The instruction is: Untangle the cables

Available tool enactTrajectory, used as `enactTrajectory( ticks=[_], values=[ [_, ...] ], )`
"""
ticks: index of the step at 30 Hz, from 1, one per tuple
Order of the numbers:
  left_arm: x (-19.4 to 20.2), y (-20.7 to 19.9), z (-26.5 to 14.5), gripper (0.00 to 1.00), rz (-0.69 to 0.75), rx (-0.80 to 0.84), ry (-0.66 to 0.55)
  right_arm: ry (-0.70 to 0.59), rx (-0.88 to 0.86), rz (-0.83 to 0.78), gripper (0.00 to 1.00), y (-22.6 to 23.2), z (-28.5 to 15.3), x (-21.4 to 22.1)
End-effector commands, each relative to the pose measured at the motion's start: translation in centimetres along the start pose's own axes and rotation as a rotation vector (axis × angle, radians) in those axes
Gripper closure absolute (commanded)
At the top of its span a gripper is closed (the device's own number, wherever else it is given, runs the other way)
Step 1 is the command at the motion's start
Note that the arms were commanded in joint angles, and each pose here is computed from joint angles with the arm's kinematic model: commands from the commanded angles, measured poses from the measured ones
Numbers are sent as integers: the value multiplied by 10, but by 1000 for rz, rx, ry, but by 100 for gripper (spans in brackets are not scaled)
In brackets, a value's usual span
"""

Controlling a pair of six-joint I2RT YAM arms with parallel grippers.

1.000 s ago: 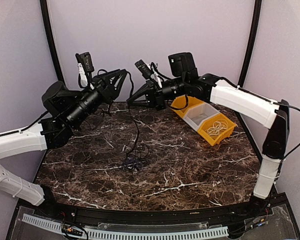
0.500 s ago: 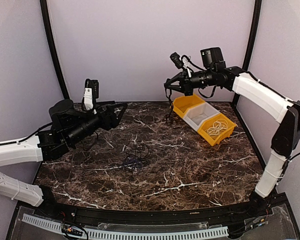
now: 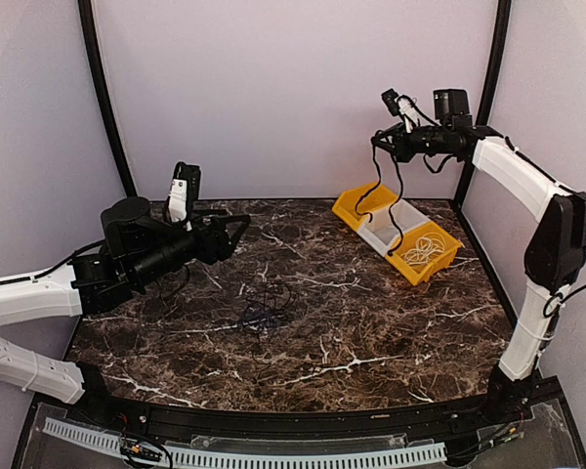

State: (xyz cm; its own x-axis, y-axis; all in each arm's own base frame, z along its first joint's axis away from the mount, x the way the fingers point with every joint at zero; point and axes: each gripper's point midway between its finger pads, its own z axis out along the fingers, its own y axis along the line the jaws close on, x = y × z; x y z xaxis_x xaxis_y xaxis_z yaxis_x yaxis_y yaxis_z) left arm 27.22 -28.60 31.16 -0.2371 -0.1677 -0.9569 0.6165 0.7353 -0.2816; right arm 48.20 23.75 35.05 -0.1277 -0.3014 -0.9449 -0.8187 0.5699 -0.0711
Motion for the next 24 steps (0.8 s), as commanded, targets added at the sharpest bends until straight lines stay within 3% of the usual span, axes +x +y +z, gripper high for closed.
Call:
enactTrajectory(
  ticks=[1, 14, 24],
  values=[
    [-10, -6, -2, 31, 3, 19, -19, -79, 63, 16, 100, -35, -7, -18],
    [-7, -5, 0, 31, -14, 17, -13, -54, 90, 96, 100, -64, 3, 14],
    [-7, -5, 1, 32, -28, 17, -15, -95, 165, 79, 100, -87, -27, -3]
  ],
)
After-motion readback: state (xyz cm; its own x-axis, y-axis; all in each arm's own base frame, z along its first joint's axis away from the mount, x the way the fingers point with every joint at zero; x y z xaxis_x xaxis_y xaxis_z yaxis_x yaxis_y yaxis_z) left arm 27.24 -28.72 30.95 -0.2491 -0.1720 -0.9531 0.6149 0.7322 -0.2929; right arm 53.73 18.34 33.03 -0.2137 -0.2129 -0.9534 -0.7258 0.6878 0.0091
